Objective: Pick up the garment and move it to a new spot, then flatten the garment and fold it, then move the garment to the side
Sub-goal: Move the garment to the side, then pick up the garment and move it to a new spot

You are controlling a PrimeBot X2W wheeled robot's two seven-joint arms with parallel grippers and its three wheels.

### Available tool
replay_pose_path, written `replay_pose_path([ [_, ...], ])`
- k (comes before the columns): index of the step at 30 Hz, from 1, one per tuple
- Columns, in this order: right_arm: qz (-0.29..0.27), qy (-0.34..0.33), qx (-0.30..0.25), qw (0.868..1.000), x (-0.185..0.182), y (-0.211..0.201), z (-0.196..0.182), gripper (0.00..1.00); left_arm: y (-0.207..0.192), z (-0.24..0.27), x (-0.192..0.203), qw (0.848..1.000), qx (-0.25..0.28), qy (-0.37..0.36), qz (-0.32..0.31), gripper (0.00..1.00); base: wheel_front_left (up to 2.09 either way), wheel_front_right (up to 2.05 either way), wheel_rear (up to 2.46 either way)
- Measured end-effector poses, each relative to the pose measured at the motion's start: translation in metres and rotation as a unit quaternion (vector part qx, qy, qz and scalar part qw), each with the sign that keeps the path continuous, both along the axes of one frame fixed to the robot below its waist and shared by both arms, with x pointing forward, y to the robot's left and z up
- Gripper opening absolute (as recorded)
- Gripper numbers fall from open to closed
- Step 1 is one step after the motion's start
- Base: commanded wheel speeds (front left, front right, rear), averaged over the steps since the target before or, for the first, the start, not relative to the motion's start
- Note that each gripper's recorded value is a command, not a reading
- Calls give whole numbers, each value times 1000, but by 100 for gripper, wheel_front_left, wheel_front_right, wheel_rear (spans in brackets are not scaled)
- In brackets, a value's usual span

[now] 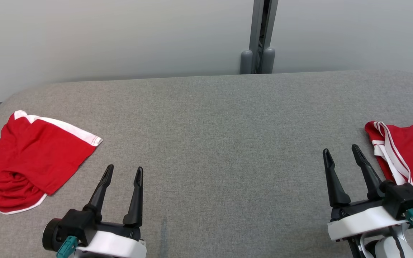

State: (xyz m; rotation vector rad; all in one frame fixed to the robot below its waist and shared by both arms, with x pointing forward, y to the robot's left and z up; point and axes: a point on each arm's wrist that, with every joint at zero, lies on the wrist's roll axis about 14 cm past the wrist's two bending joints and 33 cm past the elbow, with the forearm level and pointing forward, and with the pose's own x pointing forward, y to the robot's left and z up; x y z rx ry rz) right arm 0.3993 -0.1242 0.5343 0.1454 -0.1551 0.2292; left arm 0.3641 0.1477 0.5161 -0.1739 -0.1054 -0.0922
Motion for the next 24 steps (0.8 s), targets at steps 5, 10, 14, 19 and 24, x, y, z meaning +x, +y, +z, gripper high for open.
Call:
replay_pose_path([
  [5, -4, 1, -3, 1000, -1, -2, -1, 100, 0, 0, 1, 1000, -1, 1, 1, 100, 0, 0, 0],
  [10, -5, 0, -2, 1000, -1, -2, 0, 100, 0, 0, 0, 1000, -1, 0, 1, 100, 0, 0, 0],
  [14, -5, 0, -2, 1000, -2, -2, 0, 100, -1, 0, 1, 1000, -1, 0, -1, 100, 0, 0, 0],
  [19, -7, 2, -2, 1000, -2, -3, -1, 100, -2, -1, 1, 1000, -1, 1, -2, 100, 0, 0, 0],
  [24, -9, 4, -1, 1000, -1, -5, -3, 100, -3, -3, 2, 1000, -2, 5, -4, 100, 0, 0, 0],
])
